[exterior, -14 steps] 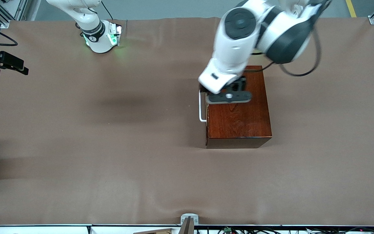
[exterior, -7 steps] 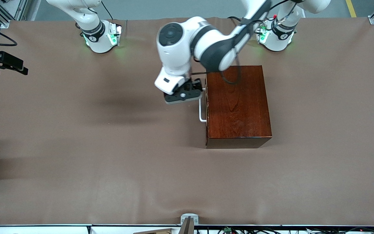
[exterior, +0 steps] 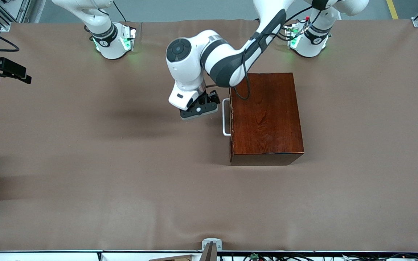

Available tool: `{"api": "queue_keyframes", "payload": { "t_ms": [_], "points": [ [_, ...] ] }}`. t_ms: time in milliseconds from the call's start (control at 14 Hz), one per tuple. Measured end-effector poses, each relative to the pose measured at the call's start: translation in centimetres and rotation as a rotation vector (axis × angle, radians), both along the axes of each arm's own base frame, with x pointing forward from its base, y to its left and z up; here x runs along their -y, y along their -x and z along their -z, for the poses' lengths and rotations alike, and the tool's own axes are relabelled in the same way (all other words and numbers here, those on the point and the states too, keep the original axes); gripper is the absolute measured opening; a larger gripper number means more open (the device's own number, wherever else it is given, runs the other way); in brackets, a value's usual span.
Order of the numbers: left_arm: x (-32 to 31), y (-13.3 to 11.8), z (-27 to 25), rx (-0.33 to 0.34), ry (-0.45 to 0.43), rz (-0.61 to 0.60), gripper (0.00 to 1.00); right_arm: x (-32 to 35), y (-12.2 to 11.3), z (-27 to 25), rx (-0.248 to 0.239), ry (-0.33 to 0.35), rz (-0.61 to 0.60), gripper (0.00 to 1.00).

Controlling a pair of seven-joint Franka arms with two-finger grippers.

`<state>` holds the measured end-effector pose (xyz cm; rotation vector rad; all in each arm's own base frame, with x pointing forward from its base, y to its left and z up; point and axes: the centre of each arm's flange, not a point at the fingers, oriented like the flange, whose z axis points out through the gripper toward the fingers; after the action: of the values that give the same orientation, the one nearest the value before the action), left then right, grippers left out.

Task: Open drawer, take yellow block, close drawer
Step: 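Reach the left gripper down to the white drawer handle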

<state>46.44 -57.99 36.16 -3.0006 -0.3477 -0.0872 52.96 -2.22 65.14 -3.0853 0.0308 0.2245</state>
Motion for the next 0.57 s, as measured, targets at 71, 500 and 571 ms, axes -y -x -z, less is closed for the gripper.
{"api": "queue_keyframes", "payload": {
  "t_ms": [71, 500, 571],
  "points": [
    [0.0, 0.0, 0.8, 0.008, -0.019, -0.006, 1.0, 0.0, 0.0, 0.0, 0.0, 0.0, 0.0, 1.0],
    [-0.3, -0.4, 1.7, 0.065, -0.07, -0.084, 1.0, 0.0, 0.0, 0.0, -0.001, 0.0, 0.0, 1.0],
    [-0.7, -0.8, 1.7, 0.068, -0.076, -0.094, 1.0, 0.0, 0.0, 0.0, -0.001, 0.0, 0.0, 1.0]
  ]
}}
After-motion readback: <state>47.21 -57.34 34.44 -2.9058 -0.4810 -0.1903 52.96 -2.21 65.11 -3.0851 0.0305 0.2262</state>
